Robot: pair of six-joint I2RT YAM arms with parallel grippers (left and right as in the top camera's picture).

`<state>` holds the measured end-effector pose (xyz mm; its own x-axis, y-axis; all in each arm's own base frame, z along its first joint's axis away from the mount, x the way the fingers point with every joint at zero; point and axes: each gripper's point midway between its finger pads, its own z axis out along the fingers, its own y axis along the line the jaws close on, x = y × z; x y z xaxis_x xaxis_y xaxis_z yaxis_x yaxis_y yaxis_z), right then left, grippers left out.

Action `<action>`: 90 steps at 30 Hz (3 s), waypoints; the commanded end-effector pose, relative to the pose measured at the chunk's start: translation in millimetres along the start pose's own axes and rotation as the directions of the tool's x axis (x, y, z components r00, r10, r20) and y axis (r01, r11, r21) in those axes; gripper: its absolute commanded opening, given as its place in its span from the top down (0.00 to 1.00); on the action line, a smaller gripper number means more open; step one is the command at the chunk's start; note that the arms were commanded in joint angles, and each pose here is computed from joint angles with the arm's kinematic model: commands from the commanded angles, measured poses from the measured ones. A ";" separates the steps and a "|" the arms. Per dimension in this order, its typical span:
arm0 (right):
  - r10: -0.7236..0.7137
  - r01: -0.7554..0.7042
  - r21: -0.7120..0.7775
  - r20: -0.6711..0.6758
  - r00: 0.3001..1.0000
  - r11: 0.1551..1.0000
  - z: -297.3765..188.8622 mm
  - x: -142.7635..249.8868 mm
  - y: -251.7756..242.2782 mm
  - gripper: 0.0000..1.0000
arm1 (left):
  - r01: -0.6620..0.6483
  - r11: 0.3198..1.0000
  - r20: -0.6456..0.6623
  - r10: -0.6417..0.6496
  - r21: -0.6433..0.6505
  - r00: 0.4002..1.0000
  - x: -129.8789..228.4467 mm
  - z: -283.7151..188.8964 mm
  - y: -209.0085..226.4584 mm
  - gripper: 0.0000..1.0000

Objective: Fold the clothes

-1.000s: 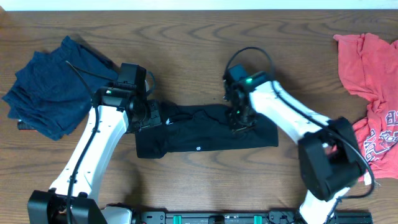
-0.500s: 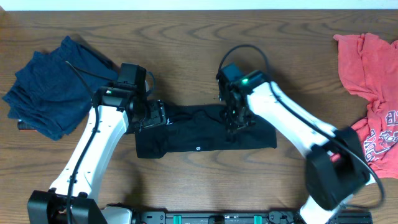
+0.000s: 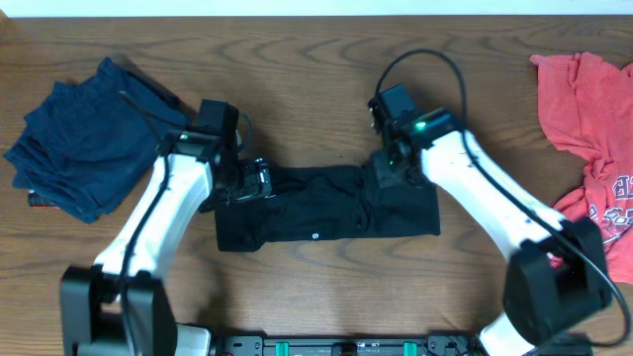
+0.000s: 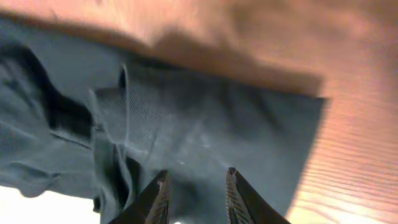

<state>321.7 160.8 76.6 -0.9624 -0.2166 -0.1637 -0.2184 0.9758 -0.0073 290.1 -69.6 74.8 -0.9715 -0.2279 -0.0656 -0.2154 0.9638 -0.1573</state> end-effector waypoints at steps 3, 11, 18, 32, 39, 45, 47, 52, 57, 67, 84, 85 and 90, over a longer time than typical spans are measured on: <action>-0.061 0.060 -0.012 -0.118 0.991 0.998 44.1 27.6 22.3 0.71 | -0.009 0.999 -0.091 0.006 -0.039 0.996 0.1 31.9 5.9 0.04; -0.082 0.084 0.001 -0.175 0.981 0.996 66.6 39.0 27.2 0.72 | -0.025 0.984 -0.282 0.074 0.174 0.957 22.2 74.6 -26.6 0.05; -0.082 0.083 -0.001 -0.167 0.982 0.997 66.4 37.2 27.8 0.71 | -0.030 0.990 -0.306 0.070 0.135 0.949 24.5 84.6 -17.2 0.71; -0.001 0.003 -0.034 0.046 0.999 0.999 -31.1 -20.2 -4.3 0.62 | 0.001 0.982 -0.056 -0.012 -0.188 0.998 -29.6 0.8 57.1 0.94; 0.053 -0.052 -0.010 0.037 0.998 0.999 -50.9 -12.3 -49.3 0.55 | -0.003 0.977 -0.016 0.000 -0.211 1.000 -43.3 -39.7 48.2 0.94; 0.112 -0.112 0.009 0.001 0.994 0.994 -48.8 -4.9 -78.2 0.57 | -0.102 0.978 0.021 0.107 -0.184 0.994 -40.5 -54.2 -8.7 0.94; 0.129 -0.129 0.012 -0.002 0.992 0.992 -48.7 -4.3 -84.0 0.57 | -0.131 0.976 0.021 0.137 -0.176 0.990 -32.7 -49.4 -30.4 0.94; 0.138 -0.138 0.016 -0.007 0.990 0.990 -48.7 -3.0 -90.0 0.57 | -0.242 0.957 0.001 0.245 -0.161 0.969 -4.6 -30.9 -84.9 0.92; 0.138 -0.138 0.017 -0.011 0.990 0.990 -48.7 -2.1 -90.2 0.58 | -0.289 0.943 -0.031 0.288 -0.163 0.957 24.4 -7.1 -121.9 0.77; 0.123 -0.123 0.008 -0.015 0.992 0.992 -48.7 -1.3 -88.5 0.56 | -0.446 0.893 0.037 0.449 -0.066 0.893 41.6 -36.7 -173.5 0.25; -0.263 0.373 -0.462 0.286 0.922 0.805 -69.6 -39.0 85.7 0.45 | 0.176 0.984 0.245 -0.163 -0.030 0.956 -63.2 -142.0 7.9 0.19; -0.276 0.390 -0.444 0.302 0.913 0.807 -66.4 -42.0 95.2 0.45 | 0.196 0.981 0.222 -0.188 -0.011 0.957 -65.4 -137.0 13.2 0.19; -0.267 0.369 -0.305 0.326 0.907 0.878 -38.5 -58.8 119.2 0.39 | 0.201 0.980 0.167 -0.197 -0.006 0.966 -72.2 -123.6 30.7 0.19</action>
<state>340.0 286.4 146.9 -0.7225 -0.4671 -0.5097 -0.6589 0.6886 0.3028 342.1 -1.7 202.5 -0.8538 -0.4637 -0.2365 -0.4465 0.8860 -0.1253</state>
